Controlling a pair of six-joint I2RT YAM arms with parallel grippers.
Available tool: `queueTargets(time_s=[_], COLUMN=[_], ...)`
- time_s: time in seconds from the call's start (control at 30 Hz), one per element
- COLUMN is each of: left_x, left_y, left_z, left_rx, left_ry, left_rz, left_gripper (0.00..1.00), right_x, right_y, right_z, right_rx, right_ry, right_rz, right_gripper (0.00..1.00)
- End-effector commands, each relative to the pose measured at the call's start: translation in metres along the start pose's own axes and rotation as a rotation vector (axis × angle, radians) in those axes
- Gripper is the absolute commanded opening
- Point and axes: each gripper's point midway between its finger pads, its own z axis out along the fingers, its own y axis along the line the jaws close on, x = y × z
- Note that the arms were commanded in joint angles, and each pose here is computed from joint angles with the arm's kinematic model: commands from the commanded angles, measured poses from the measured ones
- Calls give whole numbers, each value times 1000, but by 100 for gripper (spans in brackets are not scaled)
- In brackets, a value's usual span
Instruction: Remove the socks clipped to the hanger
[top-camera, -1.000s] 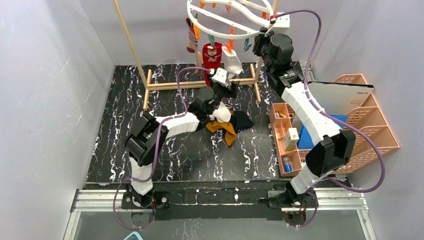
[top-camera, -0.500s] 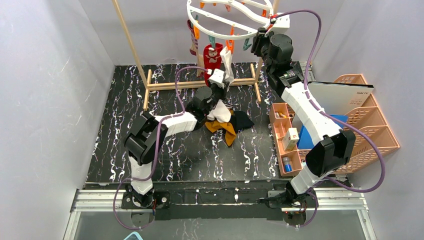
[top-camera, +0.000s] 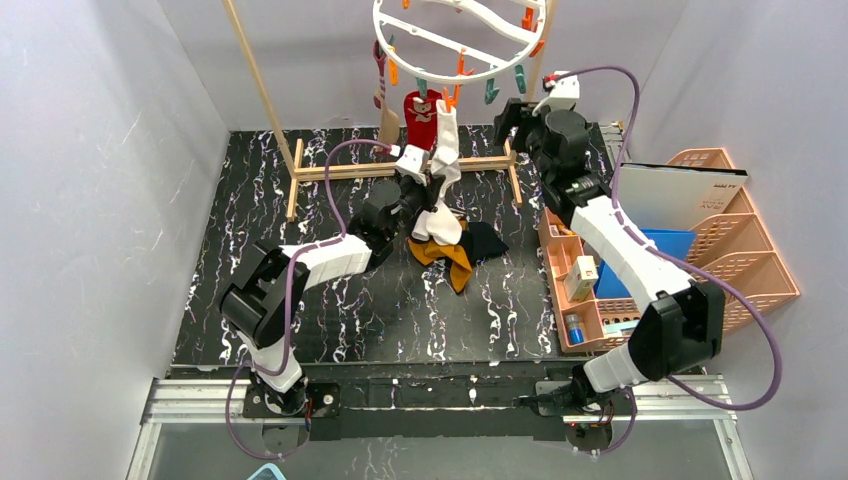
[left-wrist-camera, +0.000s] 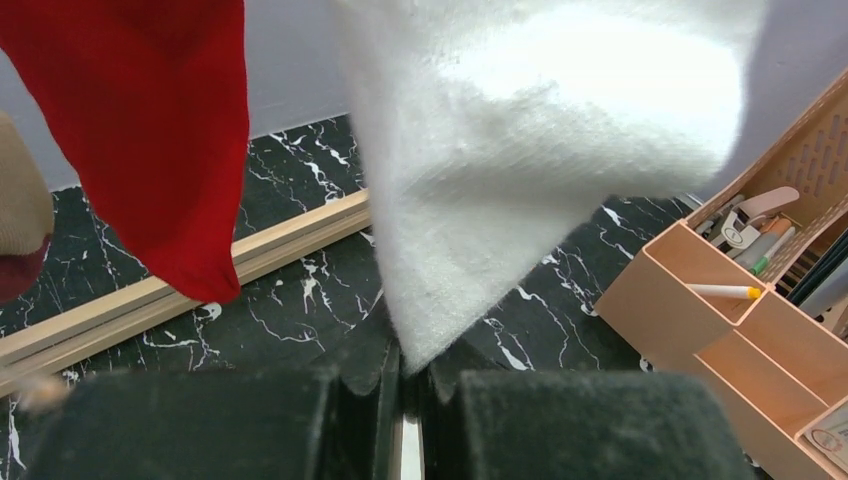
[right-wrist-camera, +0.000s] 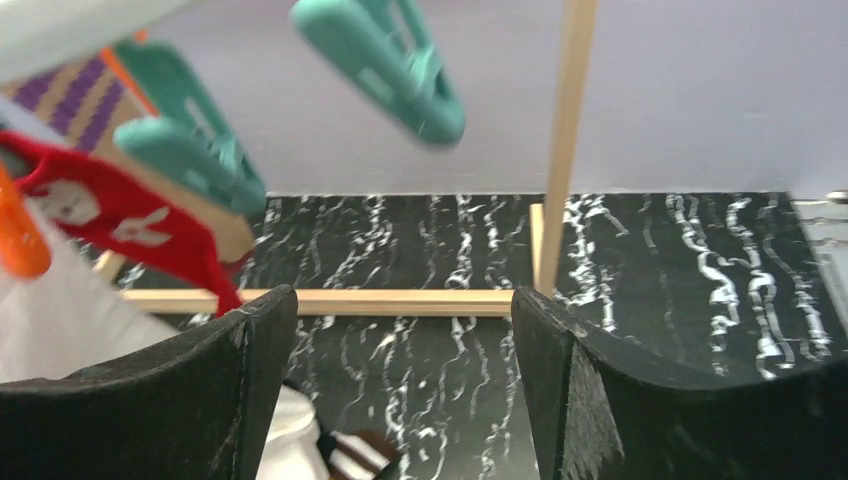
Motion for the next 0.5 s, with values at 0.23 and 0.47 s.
queueTargets(time_s=[0.23, 0.47], left_x=[-10, 3], left_y=[-10, -32], left_z=[-11, -11], left_rx=[35, 44], left_ry=[5, 33], left_rz=[-3, 69], left_gripper=[0, 0], right_x=[-54, -70], right_y=[72, 93], right_z=[-64, -71], right_rx=[-382, -415], right_ry=[-220, -218], right_rz=[133, 137], right_gripper=[88, 83])
